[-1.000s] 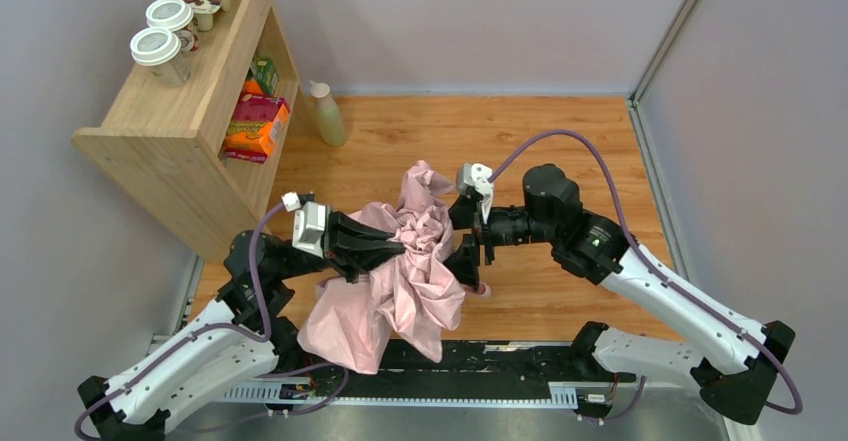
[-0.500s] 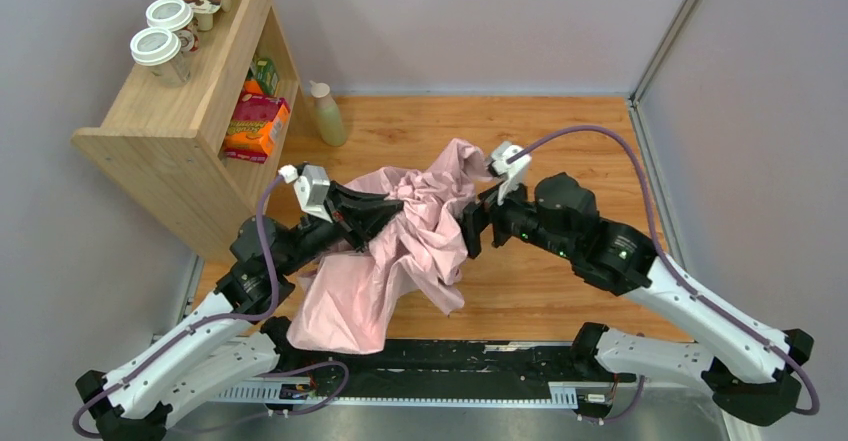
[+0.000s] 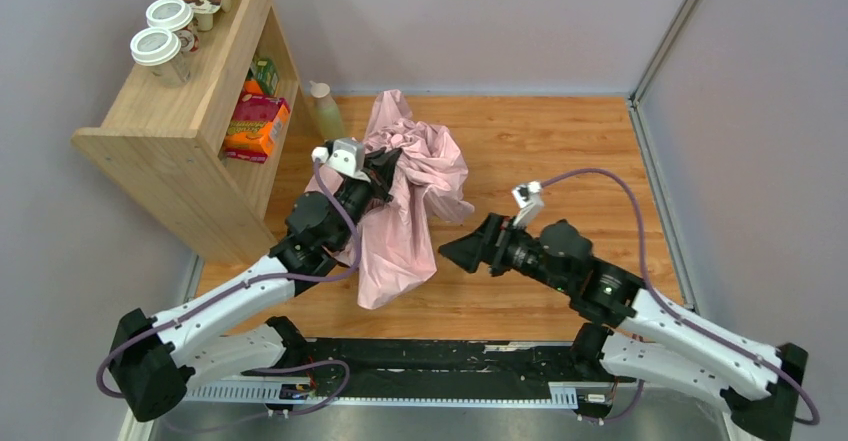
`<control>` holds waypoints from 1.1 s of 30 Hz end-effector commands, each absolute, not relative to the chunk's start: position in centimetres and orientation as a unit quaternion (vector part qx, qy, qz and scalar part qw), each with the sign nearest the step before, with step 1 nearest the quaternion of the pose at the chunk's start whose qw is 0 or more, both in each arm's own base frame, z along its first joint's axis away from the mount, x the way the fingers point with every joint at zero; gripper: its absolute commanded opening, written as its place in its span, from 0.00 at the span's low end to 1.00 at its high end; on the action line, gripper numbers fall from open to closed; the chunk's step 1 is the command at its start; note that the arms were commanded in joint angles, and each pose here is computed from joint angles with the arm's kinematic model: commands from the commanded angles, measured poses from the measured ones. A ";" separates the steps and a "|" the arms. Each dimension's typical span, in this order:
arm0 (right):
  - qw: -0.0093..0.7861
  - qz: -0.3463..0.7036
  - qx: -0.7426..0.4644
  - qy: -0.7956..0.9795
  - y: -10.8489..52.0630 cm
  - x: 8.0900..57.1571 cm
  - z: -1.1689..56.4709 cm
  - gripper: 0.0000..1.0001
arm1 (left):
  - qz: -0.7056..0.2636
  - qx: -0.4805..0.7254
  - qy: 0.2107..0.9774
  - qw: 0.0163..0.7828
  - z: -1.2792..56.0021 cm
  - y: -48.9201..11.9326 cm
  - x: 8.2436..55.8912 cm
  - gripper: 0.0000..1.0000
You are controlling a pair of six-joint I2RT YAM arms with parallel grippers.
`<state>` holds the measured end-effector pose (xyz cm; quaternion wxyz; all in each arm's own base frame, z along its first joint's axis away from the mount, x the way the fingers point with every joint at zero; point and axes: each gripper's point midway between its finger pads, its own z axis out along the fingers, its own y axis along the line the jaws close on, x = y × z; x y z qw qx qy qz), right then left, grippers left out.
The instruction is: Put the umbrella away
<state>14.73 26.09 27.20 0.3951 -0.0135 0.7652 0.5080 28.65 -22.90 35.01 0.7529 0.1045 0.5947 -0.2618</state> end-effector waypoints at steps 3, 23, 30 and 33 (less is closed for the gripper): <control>0.278 0.617 0.054 0.734 32.2 13.3 30.1 0.91 | -0.261 0.032 0.484 0.835 43.4 -21.1 29.2 0.00; 0.235 0.727 0.034 0.644 34.4 11.9 33.8 0.00 | -0.252 -0.035 0.499 0.828 41.5 -19.8 30.5 0.00; 0.364 0.793 -0.201 0.446 30.9 5.3 43.0 0.00 | -0.290 -0.109 0.513 0.800 39.5 -18.7 30.5 0.00; 0.347 0.795 -0.279 0.412 30.6 2.7 42.8 0.00 | -0.326 -0.126 0.507 0.788 39.9 -19.1 30.3 0.00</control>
